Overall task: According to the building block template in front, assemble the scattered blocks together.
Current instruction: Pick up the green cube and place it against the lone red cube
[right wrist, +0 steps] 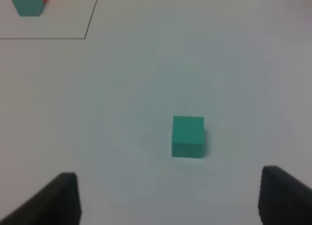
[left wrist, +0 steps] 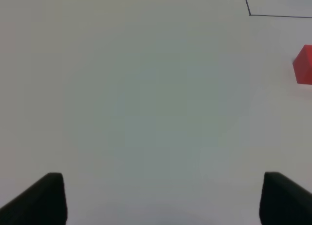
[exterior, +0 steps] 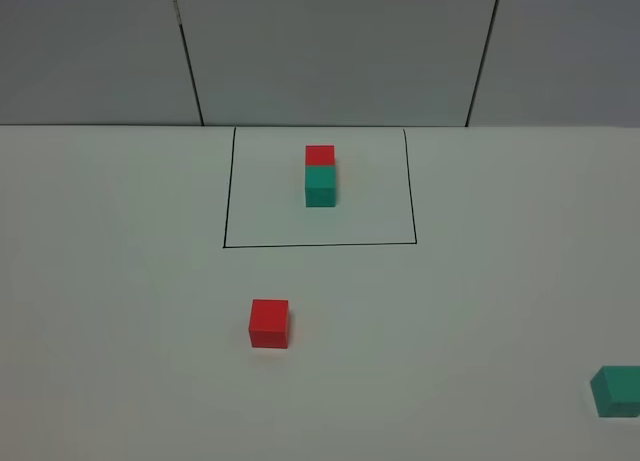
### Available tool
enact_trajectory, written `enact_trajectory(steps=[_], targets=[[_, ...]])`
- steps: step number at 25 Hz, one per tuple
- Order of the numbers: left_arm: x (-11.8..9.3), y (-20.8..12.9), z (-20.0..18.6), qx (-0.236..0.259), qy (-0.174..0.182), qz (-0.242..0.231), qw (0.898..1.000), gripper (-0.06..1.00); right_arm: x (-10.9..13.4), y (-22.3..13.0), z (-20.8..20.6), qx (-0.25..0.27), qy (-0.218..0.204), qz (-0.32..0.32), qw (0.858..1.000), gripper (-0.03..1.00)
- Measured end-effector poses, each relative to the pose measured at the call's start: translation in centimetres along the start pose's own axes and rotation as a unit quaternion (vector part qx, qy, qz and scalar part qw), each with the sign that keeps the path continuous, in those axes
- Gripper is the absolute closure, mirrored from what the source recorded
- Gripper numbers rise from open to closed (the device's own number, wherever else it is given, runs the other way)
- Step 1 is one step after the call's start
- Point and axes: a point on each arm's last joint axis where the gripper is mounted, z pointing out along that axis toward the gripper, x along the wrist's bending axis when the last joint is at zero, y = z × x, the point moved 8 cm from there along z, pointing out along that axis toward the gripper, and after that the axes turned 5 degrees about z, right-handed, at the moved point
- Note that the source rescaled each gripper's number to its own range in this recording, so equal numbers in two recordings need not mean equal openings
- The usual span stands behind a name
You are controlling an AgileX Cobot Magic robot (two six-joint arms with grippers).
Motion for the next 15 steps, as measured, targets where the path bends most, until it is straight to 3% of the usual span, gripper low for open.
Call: enact_trajectory(steps=[15], targets=[[0.0, 0.0, 0.0, 0.0, 0.0, 0.001, 1.0, 0.04, 0.31, -0.01, -0.01, 0.0, 0.009, 0.006, 1.0, -0.03]])
